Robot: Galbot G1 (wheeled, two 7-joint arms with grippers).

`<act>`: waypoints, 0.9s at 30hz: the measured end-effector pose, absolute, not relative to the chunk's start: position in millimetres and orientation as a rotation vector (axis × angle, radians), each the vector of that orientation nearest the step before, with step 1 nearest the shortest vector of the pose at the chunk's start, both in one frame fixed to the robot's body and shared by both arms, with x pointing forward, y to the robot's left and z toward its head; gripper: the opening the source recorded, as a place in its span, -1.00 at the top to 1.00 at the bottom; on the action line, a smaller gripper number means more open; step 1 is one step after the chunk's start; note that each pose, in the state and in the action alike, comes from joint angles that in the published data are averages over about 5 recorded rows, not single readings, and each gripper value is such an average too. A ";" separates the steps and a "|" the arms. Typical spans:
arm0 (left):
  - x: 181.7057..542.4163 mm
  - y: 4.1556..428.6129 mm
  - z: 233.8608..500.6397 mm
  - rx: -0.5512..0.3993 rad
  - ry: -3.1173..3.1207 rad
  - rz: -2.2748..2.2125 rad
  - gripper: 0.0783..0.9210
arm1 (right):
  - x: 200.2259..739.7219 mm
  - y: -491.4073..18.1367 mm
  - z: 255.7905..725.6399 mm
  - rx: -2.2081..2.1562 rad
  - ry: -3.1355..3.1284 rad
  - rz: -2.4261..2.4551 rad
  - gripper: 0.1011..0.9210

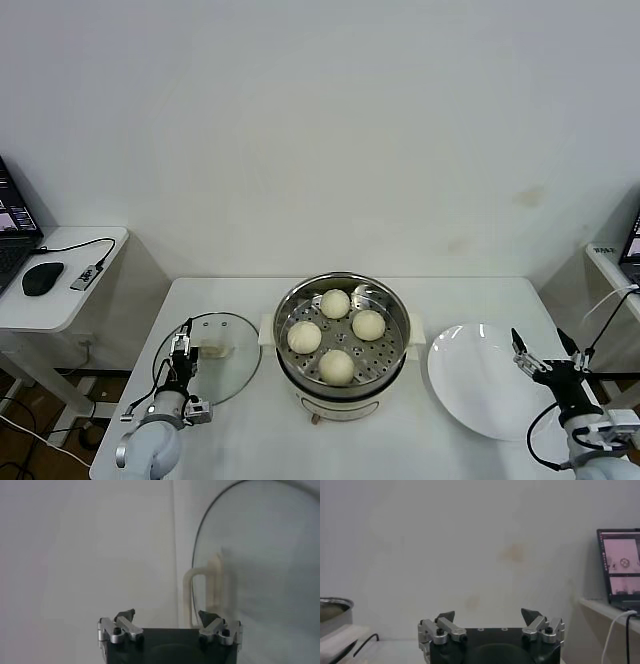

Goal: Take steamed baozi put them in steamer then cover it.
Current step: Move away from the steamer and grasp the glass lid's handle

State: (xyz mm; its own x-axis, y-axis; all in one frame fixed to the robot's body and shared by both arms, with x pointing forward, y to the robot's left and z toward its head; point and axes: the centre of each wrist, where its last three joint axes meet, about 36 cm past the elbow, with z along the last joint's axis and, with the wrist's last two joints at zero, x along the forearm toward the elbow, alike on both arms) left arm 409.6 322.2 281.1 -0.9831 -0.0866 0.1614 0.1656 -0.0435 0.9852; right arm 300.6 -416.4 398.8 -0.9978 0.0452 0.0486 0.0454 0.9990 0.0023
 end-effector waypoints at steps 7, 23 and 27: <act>417.1 317.4 280.2 -0.066 -2.061 -2.119 -0.77 | 301.2 -415.9 396.4 -0.071 -3.089 -0.005 -0.76; 423.7 318.6 270.3 -0.015 -2.091 -2.061 -0.77 | 298.7 -414.2 398.6 -0.065 -3.084 0.002 -0.76; 422.4 320.9 268.5 -0.003 -2.105 -2.052 -0.64 | 297.6 -413.0 399.0 -0.063 -3.082 0.004 -0.76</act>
State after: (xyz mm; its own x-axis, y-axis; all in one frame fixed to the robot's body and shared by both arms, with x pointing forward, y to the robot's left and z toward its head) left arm 422.4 320.9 268.5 -0.9797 -0.1383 0.1450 0.1414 0.0357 0.9893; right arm 297.6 -413.0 399.0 -0.9974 0.0411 0.0587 0.0410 0.9992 -0.0037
